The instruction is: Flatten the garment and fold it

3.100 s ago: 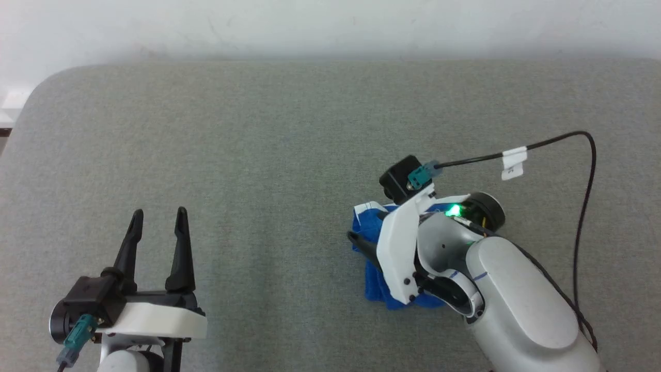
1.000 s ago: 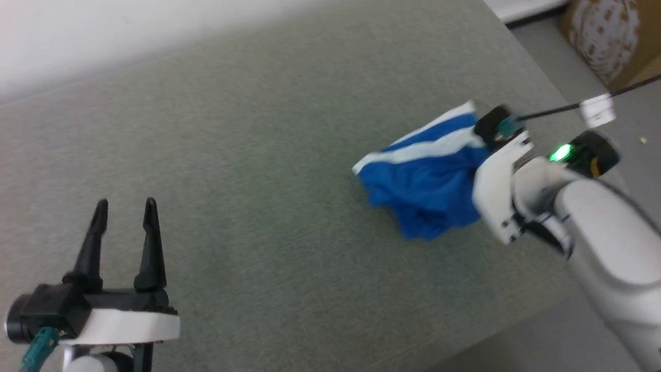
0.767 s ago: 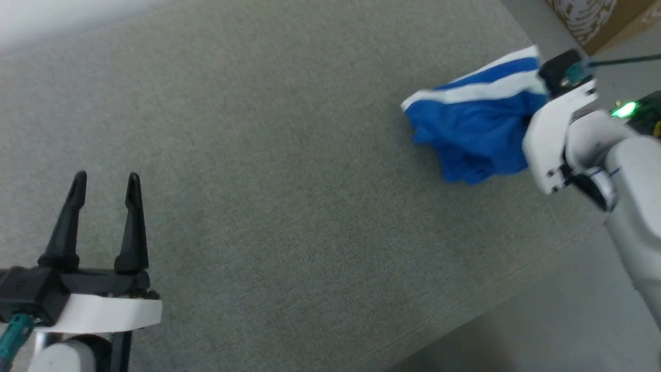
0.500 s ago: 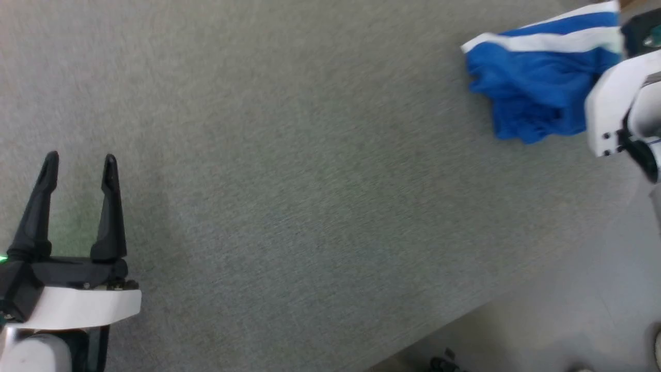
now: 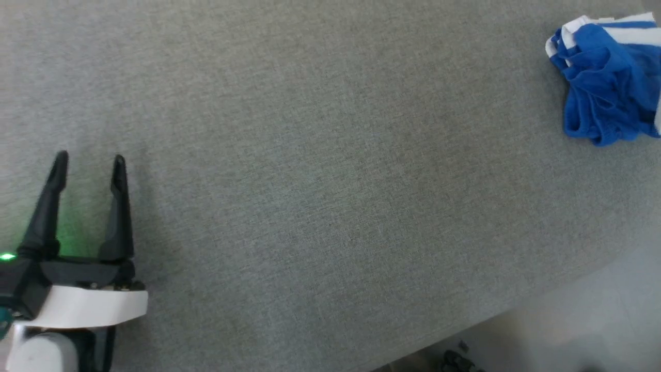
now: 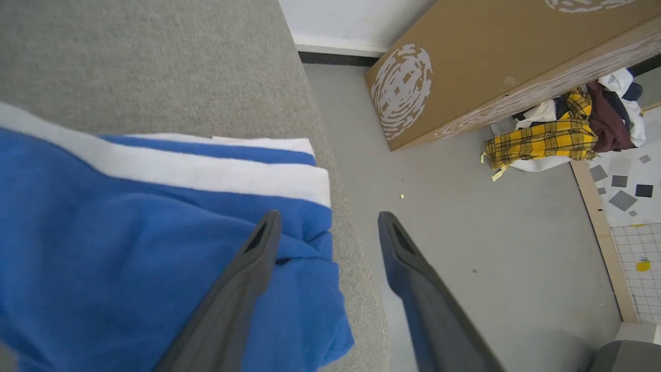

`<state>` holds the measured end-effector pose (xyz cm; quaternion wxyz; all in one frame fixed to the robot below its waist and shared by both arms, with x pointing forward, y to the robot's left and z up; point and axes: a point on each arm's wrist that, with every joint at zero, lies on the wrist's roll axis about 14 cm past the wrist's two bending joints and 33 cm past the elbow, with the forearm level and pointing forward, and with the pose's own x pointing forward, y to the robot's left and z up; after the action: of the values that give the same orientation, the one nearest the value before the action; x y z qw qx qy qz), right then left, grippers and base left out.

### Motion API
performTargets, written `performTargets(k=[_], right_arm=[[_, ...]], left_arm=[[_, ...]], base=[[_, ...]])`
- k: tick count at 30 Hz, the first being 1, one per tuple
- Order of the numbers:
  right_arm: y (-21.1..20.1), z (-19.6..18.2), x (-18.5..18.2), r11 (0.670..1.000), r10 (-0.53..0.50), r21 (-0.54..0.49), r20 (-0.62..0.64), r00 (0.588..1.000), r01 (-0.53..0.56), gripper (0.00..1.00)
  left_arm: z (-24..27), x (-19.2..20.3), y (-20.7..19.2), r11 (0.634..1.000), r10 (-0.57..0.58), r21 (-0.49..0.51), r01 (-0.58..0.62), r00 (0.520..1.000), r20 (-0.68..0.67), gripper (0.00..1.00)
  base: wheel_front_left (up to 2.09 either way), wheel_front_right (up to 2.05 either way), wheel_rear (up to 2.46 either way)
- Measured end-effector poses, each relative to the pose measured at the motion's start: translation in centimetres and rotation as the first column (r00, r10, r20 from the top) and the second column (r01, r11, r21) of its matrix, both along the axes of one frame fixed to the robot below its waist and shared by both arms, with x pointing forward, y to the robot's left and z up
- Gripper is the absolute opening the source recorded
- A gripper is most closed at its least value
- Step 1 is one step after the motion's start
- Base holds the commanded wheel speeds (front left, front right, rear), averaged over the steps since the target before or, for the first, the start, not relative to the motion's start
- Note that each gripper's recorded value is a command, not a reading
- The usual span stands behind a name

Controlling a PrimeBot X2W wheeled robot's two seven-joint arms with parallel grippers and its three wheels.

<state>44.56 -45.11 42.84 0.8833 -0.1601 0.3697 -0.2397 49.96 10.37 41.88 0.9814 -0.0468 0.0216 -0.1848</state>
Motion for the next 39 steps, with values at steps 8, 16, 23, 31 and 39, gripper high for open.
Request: performTargets(k=[8,16,23,31,39], right_arm=[[4.1,12.2,4.8,0.978,0.208,-0.097,0.456,0.865,-0.184,1.00],[13.1,21.9,3.3,0.904,0.384,-0.191,0.754,0.533,-0.382,1.00],[21.8,25.3,1.2,0.839,0.331,-0.163,0.910,0.249,-0.519,1.00],[26.7,23.0,-0.6,0.777,0.232,-0.078,0.958,0.169,-0.625,1.00],[29.6,17.6,-1.4,0.720,0.183,0.061,0.944,0.273,-0.691,1.00]], left_arm=[[3.4,-1.2,0.4,0.998,0.054,-0.044,-0.051,0.997,0.058,1.00],[9.2,-2.7,1.3,0.988,0.136,-0.091,-0.121,0.975,0.177,1.00],[12.4,-4.6,4.2,0.971,0.235,-0.098,-0.218,0.943,0.236,1.00],[13.9,-7.1,9.0,0.924,0.382,-0.088,-0.372,0.889,0.251,1.00],[14.0,-9.4,11.7,0.882,0.470,-0.098,-0.461,0.850,0.237,1.00]], base=[[0.00,0.00,0.00],[0.00,0.00,0.00],[0.00,0.00,0.00],[0.00,0.00,0.00],[0.00,0.00,0.00]])
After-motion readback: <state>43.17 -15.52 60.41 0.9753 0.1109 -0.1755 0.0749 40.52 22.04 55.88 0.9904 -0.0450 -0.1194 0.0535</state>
